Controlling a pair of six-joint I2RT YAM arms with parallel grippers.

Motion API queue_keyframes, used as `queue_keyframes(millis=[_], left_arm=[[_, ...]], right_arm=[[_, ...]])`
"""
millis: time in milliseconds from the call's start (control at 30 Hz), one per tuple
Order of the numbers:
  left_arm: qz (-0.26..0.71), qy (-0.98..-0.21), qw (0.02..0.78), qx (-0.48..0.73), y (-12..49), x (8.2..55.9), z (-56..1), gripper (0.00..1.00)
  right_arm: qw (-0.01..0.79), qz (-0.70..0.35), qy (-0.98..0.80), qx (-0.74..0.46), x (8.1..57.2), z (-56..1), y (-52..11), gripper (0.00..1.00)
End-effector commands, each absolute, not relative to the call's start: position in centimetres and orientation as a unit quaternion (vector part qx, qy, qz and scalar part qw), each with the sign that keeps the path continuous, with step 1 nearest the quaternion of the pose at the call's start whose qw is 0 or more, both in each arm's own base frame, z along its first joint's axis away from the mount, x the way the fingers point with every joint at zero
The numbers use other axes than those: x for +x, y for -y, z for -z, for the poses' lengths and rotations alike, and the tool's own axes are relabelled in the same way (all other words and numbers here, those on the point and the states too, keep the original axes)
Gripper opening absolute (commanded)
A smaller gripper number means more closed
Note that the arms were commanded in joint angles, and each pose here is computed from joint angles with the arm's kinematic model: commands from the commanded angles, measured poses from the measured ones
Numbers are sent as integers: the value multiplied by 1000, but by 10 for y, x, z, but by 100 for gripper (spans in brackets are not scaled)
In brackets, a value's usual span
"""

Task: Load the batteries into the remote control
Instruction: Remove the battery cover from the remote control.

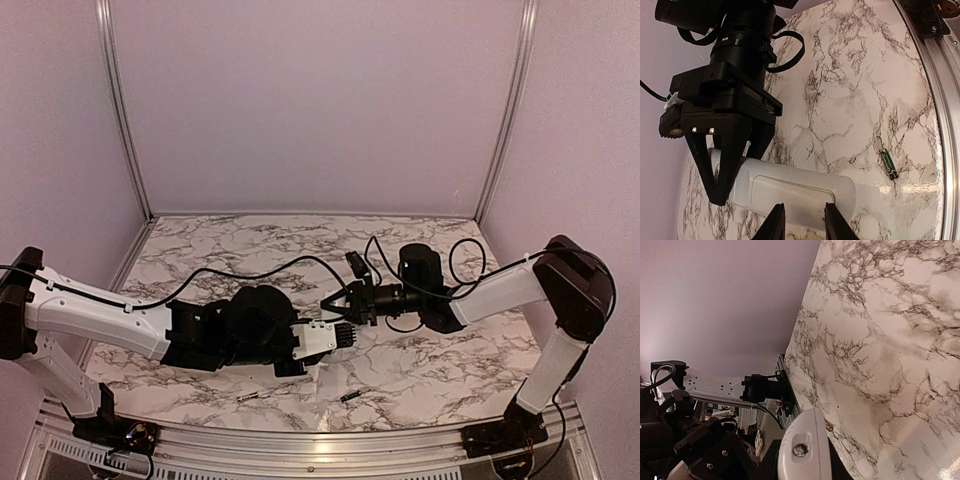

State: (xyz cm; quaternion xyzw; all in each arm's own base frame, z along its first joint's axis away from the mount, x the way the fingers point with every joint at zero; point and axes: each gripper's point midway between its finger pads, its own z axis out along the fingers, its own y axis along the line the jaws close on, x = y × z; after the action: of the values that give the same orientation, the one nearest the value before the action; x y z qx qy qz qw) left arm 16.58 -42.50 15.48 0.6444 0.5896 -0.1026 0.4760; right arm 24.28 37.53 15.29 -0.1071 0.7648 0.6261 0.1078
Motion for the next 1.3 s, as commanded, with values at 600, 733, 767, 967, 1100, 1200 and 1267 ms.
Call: queue_keyframes(millis=[600, 733, 767, 967, 1100, 1200, 1267], left_arm=[[55, -614, 484, 621, 414, 187, -129, 28], [51, -615, 479, 624, 414, 188, -125, 29], [53, -616, 479, 623, 415, 188, -125, 30], [66, -620, 486, 612, 414, 186, -136, 42], [86, -621, 489, 606, 415, 182, -142, 48], [101, -625, 487, 602, 415, 178, -144, 50], [111, -633, 488, 591, 414, 180, -146, 51]], right_arm=[[95, -633, -762, -98, 256, -151, -372, 0], [95, -635, -761, -94, 258, -148, -371, 0], [94, -635, -761, -92, 258, -147, -370, 0], [96, -634, -763, -85, 262, -141, -367, 0], [101, -634, -762, -80, 267, -139, -364, 0], [104, -634, -762, -76, 271, -138, -362, 0], [106, -632, -765, -70, 273, -134, -360, 0]])
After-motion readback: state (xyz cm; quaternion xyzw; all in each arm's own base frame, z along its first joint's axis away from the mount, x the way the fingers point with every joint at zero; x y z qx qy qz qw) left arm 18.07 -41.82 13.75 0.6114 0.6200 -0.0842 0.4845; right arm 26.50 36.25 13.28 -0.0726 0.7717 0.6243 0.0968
